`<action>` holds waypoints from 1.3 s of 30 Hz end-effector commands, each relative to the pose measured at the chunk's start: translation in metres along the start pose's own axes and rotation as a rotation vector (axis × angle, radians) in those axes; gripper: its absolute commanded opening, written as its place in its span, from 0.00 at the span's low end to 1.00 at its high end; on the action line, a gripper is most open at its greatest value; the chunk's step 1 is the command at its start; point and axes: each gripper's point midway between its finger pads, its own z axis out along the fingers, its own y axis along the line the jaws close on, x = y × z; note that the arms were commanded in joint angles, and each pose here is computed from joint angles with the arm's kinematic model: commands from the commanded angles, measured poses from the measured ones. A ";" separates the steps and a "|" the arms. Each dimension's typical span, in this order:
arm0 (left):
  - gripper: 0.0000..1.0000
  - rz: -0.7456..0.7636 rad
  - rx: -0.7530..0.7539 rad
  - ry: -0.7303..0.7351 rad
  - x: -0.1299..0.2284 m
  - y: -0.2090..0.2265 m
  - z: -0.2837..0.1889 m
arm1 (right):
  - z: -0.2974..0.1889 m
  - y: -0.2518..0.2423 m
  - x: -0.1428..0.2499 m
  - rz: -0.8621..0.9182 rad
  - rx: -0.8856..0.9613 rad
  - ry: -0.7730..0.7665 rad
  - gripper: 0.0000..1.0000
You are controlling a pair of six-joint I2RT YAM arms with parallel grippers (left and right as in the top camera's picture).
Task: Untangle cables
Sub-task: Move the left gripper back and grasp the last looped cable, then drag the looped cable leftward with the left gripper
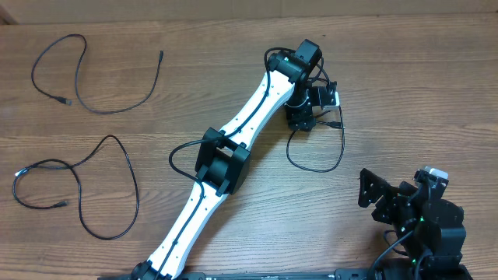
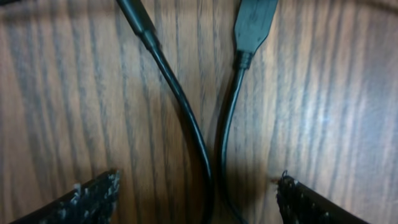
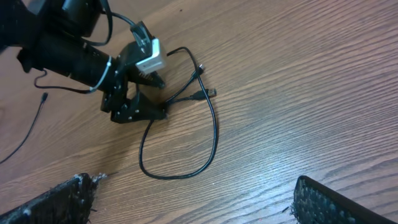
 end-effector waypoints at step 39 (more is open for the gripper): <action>0.04 -0.970 -0.056 0.363 0.215 0.047 -0.045 | -0.004 0.000 -0.006 0.001 0.003 -0.026 1.00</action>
